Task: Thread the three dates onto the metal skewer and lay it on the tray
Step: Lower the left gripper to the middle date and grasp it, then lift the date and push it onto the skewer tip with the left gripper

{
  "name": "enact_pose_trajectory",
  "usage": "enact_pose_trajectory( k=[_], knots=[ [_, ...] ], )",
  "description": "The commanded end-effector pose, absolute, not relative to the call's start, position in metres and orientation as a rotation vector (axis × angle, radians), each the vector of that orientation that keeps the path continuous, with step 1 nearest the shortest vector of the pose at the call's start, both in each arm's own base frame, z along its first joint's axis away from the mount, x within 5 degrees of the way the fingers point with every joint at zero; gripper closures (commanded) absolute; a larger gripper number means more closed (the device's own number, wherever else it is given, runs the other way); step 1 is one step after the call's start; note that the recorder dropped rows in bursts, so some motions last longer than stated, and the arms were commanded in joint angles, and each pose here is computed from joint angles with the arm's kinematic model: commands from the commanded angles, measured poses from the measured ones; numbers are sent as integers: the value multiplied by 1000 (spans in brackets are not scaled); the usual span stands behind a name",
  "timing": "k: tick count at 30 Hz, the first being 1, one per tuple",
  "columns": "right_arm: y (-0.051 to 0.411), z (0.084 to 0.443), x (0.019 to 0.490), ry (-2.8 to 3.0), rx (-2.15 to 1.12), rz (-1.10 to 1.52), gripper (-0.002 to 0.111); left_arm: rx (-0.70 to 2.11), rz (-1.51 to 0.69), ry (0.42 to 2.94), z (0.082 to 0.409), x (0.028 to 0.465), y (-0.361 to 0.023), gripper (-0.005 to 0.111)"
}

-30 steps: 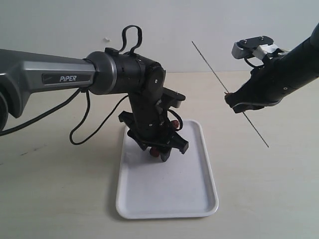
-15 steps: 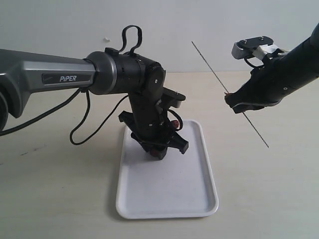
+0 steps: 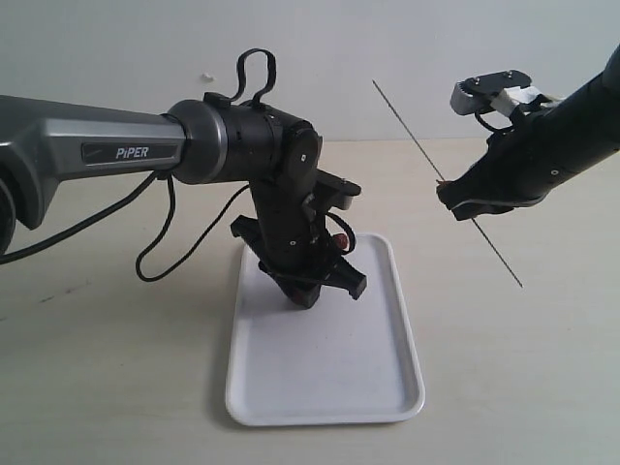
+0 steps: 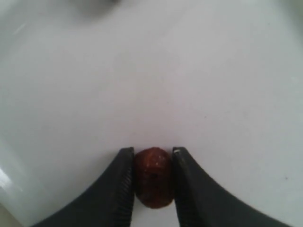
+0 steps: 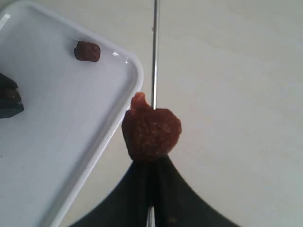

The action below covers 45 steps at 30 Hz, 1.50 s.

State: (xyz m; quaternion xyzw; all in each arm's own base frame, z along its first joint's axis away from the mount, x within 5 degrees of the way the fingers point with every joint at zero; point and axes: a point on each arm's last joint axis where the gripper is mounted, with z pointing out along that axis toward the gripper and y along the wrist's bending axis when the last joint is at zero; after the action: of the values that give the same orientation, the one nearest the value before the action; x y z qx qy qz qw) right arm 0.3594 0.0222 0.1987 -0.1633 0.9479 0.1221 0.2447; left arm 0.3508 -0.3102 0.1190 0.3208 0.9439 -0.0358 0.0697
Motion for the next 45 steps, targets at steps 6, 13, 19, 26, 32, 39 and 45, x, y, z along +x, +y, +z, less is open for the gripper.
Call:
enact_pose_trajectory(
  k=[6, 13, 19, 26, 32, 39, 45],
  knots=[
    [20, 203, 359, 2564, -460, 315, 108, 1016, -108, 2802, 140, 355, -302, 81],
    [21, 198, 358, 2563, -595, 312, 108, 961, -292, 2790, 172, 366, -284, 83],
    [20, 176, 360, 2585, -758, 288, 108, 836, -748, 2760, 192, 381, -265, 83],
    [22, 165, 355, 2571, -1009, 314, 108, 797, -1101, 2698, 205, 402, -218, 83],
    [32, 166, 348, 2436, -1262, 466, 108, 612, -1368, 2473, 222, 432, -163, 83],
    [40, 170, 347, 2309, -1344, 562, 108, 542, -1387, 2439, 225, 439, -146, 83],
    [41, 165, 348, 2314, -1335, 576, 108, 607, -1396, 2447, 224, 432, -165, 83]
  ],
)
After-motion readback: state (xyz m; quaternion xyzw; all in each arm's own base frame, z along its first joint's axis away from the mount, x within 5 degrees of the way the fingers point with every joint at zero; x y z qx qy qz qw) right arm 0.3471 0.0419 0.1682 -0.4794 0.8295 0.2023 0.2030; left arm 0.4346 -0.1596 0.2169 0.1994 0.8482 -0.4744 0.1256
